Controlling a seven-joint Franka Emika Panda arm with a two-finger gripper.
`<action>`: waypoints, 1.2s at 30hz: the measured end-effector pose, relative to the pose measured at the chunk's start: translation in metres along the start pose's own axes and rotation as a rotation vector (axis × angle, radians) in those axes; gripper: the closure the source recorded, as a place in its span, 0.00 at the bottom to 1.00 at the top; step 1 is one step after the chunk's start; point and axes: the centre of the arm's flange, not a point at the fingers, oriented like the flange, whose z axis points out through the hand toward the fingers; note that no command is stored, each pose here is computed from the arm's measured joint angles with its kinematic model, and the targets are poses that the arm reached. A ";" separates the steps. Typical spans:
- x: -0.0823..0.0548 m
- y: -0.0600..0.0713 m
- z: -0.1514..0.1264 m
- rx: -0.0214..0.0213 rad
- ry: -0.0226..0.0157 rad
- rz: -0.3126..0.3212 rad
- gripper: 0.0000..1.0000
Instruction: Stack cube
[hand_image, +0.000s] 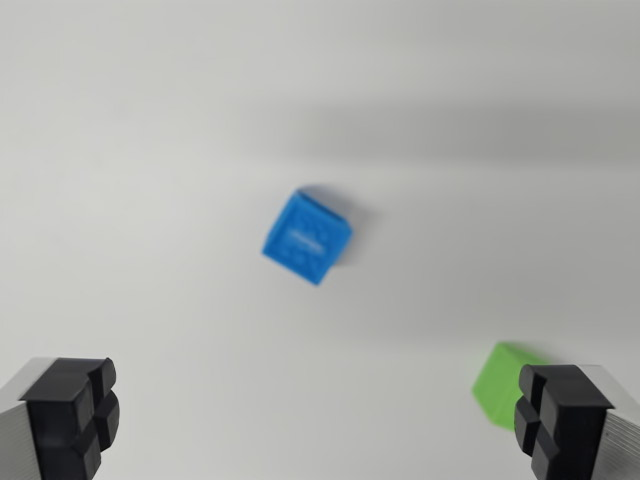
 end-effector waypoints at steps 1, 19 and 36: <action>0.000 0.000 0.002 -0.0008 -0.0008 0.005 0.00; -0.007 0.004 0.046 -0.0155 -0.0159 0.118 0.00; -0.015 0.010 0.106 -0.0343 -0.0387 0.271 0.00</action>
